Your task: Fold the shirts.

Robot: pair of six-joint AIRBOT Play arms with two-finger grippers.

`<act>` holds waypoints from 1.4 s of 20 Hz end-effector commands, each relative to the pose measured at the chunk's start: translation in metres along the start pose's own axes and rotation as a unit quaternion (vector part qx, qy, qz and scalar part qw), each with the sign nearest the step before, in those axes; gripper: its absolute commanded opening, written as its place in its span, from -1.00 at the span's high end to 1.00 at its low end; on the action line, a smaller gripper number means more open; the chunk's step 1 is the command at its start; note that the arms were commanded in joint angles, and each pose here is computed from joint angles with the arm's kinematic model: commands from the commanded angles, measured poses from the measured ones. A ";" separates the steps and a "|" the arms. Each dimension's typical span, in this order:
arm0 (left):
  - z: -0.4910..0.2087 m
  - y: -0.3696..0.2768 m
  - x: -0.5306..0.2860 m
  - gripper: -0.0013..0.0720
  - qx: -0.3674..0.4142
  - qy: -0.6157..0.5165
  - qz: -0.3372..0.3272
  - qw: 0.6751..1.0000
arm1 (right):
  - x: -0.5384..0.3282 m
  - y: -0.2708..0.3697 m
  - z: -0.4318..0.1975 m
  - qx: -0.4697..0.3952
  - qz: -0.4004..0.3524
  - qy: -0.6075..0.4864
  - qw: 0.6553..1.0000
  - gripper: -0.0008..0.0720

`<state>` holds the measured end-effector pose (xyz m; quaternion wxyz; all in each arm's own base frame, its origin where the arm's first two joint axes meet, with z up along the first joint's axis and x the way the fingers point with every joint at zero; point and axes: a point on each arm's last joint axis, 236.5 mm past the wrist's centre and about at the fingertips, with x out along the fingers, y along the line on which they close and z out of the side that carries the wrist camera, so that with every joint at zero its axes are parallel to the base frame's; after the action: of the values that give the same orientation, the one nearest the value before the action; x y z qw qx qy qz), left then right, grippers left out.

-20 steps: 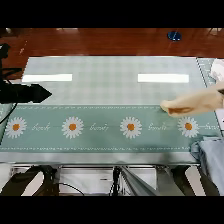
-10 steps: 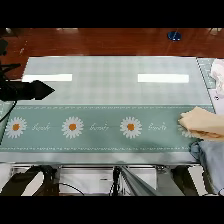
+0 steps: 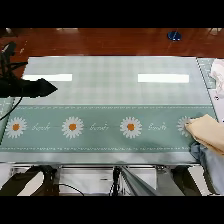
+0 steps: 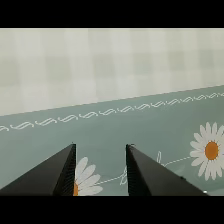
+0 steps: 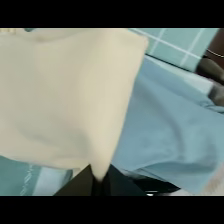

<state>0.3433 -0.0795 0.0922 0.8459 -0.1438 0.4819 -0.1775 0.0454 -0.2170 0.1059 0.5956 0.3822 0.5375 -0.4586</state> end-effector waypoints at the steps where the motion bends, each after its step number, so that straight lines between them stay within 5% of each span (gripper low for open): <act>1: -0.006 0.015 0.025 -0.11 -0.012 0.032 0.001 0.999 | -0.007 -0.045 -0.033 0.026 -0.098 0.069 0.992 0.92; 20: 0.074 0.085 0.022 -0.11 -0.029 -0.090 0.078 0.992 | 0.027 -0.141 -0.107 -0.008 -0.333 0.220 0.917 0.90; 24: 0.076 0.100 0.013 -0.11 -0.044 -0.098 0.089 0.990 | 0.034 -0.145 -0.089 -0.076 -0.325 0.201 0.921 -0.08; 28: 0.076 0.105 0.011 -0.11 -0.048 -0.100 0.092 0.990 | 0.046 -0.146 -0.018 -0.101 -0.340 0.049 0.934 -0.23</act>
<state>0.4309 0.0095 0.0768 0.8936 -0.1548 0.4163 -0.0656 -0.1163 -0.1990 0.0654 0.3424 0.2009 0.7527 -0.5252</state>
